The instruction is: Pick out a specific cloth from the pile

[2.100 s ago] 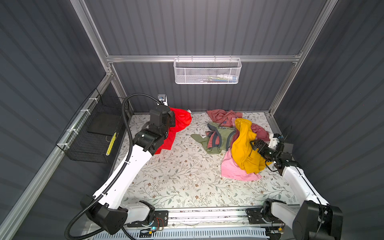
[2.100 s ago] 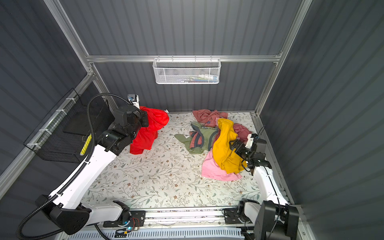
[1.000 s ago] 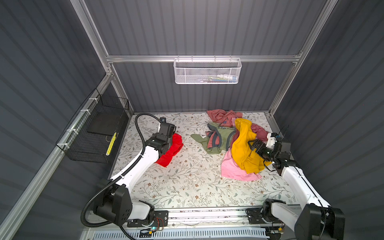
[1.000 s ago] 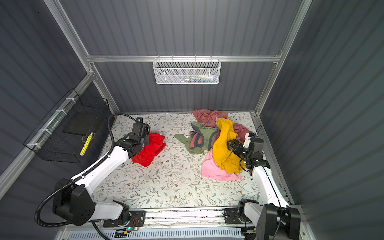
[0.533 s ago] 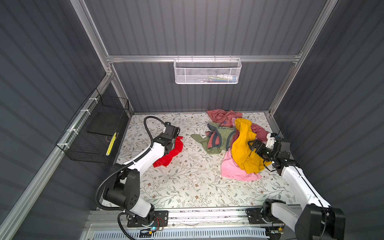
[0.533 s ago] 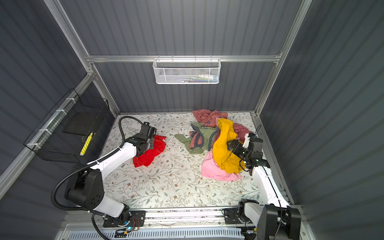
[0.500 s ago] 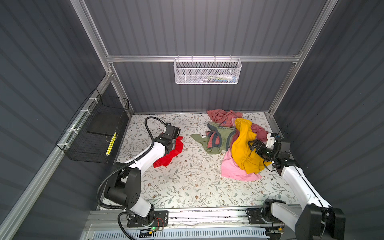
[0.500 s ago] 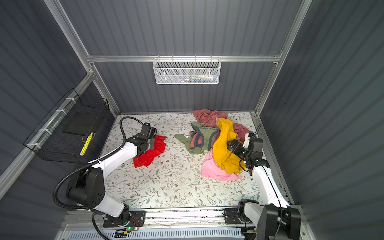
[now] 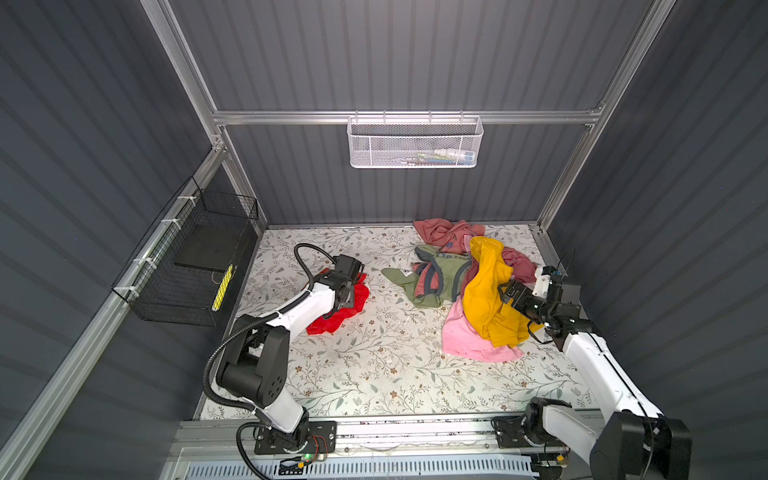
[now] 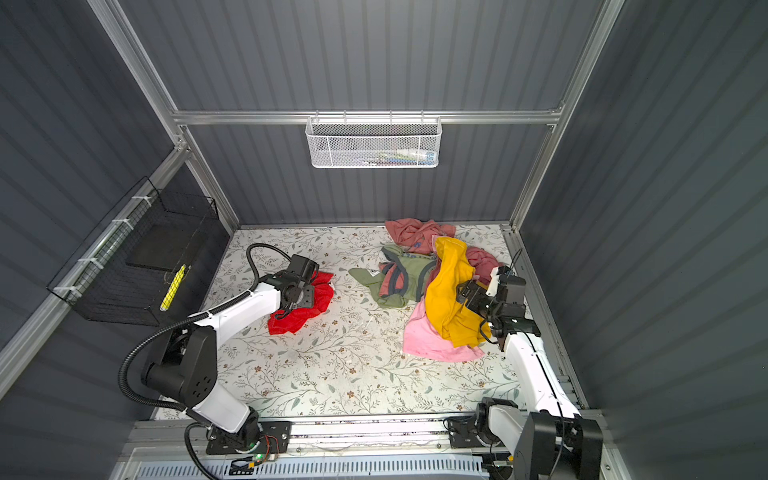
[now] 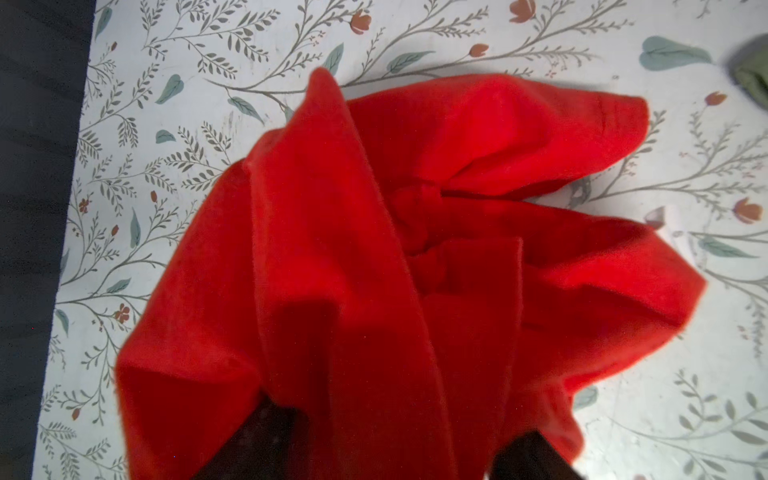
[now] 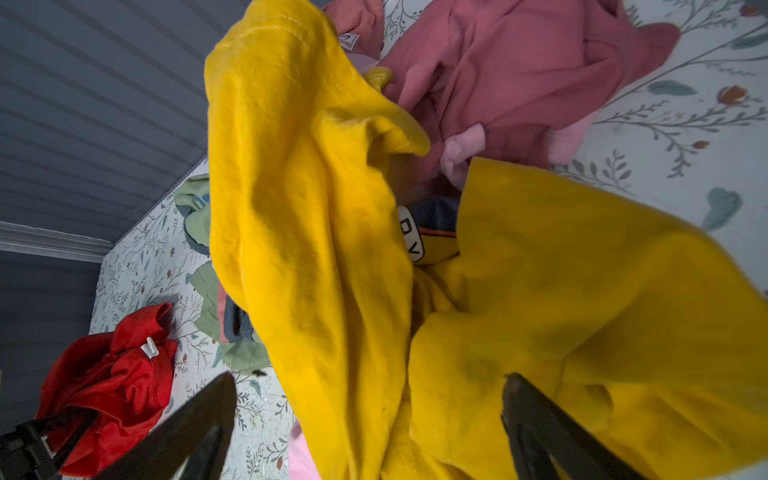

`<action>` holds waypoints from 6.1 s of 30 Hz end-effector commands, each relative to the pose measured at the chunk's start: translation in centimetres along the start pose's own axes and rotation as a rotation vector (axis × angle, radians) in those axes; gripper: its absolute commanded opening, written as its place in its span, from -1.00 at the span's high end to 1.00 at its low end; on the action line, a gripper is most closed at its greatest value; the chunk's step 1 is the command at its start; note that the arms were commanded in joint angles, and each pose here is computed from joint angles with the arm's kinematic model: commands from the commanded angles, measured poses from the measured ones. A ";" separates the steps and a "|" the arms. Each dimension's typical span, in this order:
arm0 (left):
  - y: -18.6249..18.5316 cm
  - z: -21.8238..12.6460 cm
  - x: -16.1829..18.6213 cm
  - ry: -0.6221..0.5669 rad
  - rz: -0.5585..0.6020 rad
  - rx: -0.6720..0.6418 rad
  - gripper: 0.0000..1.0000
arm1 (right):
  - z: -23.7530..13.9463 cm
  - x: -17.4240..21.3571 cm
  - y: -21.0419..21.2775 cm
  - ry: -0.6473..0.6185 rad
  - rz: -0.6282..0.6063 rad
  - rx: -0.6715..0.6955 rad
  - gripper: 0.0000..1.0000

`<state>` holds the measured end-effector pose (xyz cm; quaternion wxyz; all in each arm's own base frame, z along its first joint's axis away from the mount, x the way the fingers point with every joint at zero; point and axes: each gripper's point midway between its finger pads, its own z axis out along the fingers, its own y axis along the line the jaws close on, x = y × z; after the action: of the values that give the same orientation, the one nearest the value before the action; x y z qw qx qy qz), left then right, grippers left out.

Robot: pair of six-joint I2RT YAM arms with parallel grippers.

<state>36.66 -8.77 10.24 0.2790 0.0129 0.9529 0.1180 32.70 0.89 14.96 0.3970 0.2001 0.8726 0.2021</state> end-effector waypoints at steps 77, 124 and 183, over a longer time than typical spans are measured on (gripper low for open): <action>-2.7 1.9 -11.1 -0.225 0.461 0.118 1.00 | -4.6 -3.3 4.9 -0.166 -0.223 -0.020 -0.96; -1.8 13.2 -11.2 -0.086 0.427 0.127 -0.15 | -3.3 -2.7 5.1 -0.105 -0.266 0.038 -0.98; 8.4 2.3 -0.8 -0.666 -0.143 -0.175 -1.00 | 4.6 -2.7 -2.5 -0.561 -0.552 0.176 -0.98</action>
<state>36.14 0.16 8.73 0.5278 -0.0383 0.8302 0.1753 36.20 -1.52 10.52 0.6212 0.0346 0.7810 -0.0539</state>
